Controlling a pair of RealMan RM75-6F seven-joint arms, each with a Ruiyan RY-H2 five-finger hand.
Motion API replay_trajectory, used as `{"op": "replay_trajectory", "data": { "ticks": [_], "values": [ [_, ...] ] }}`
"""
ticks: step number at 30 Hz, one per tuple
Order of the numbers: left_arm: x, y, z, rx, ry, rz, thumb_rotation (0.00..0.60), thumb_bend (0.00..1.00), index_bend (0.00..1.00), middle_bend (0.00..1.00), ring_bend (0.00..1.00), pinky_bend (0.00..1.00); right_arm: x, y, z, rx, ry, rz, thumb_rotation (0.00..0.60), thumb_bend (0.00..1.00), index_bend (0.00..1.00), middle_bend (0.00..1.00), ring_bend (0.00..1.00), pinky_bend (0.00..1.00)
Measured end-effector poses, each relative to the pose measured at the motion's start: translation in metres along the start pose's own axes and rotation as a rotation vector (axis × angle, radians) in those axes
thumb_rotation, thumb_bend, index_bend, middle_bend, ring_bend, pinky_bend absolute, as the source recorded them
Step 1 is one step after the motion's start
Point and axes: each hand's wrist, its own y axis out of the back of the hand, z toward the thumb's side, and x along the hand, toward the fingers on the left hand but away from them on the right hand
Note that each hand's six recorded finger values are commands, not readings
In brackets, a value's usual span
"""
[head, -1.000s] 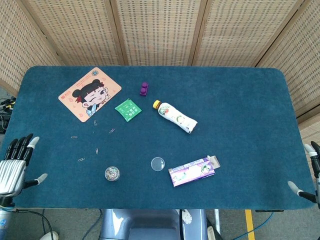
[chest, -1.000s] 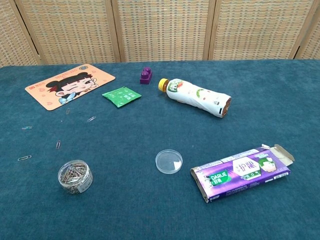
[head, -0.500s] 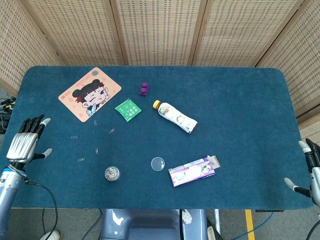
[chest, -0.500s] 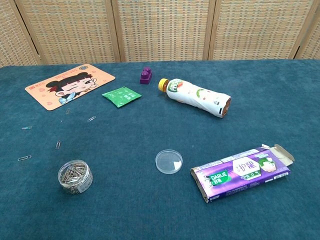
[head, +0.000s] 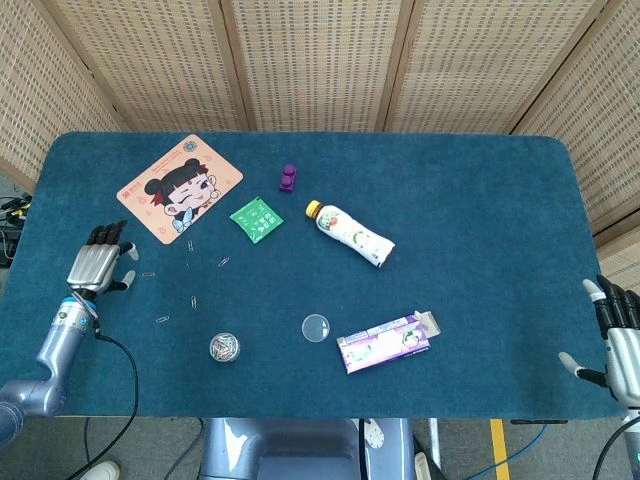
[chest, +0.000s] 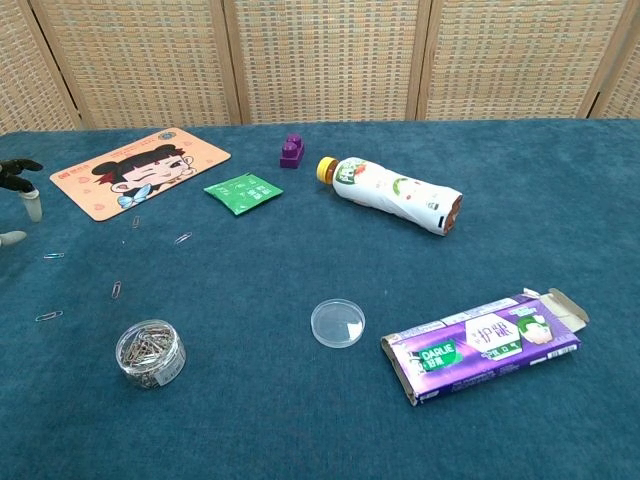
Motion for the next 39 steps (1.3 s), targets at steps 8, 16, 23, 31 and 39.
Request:
{"op": "replay_trajectory", "data": {
  "ticks": [8, 16, 23, 31, 39],
  "values": [
    [0.007, -0.015, 0.004, -0.028, 0.016, -0.033, 0.6, 0.41, 0.46, 0.0, 0.0, 0.0, -0.002, -0.002, 0.001, -0.001, 0.001, 0.008, 0.6, 0.0, 0.01, 0.0, 0.0, 0.0],
    [0.008, -0.024, 0.007, -0.032, 0.029, -0.058, 0.6, 0.42, 0.49, 0.0, 0.0, 0.0, -0.002, -0.002, 0.0, -0.004, 0.0, 0.015, 0.6, 0.0, 0.01, 0.0, 0.0, 0.0],
    [0.009, -0.025, 0.008, -0.022, 0.032, -0.058, 0.6, 0.42, 0.5, 0.0, 0.0, 0.0, -0.002, -0.002, 0.0, -0.008, 0.0, 0.017, 0.6, 0.0, 0.01, 0.0, 0.0, 0.0],
    [0.01, -0.027, 0.009, -0.014, 0.037, -0.064, 0.6, 0.42, 0.5, 0.0, 0.0, 0.0, -0.002, -0.002, 0.0, -0.012, 0.003, 0.022, 0.6, 0.0, 0.01, 0.0, 0.0, 0.0],
    [0.009, -0.03, 0.014, -0.018, 0.027, -0.061, 0.6, 0.42, 0.5, 0.0, 0.0, 0.0, -0.003, -0.001, -0.001, -0.017, 0.003, 0.023, 0.6, 0.0, 0.01, 0.0, 0.0, 0.0]
  ]
}}
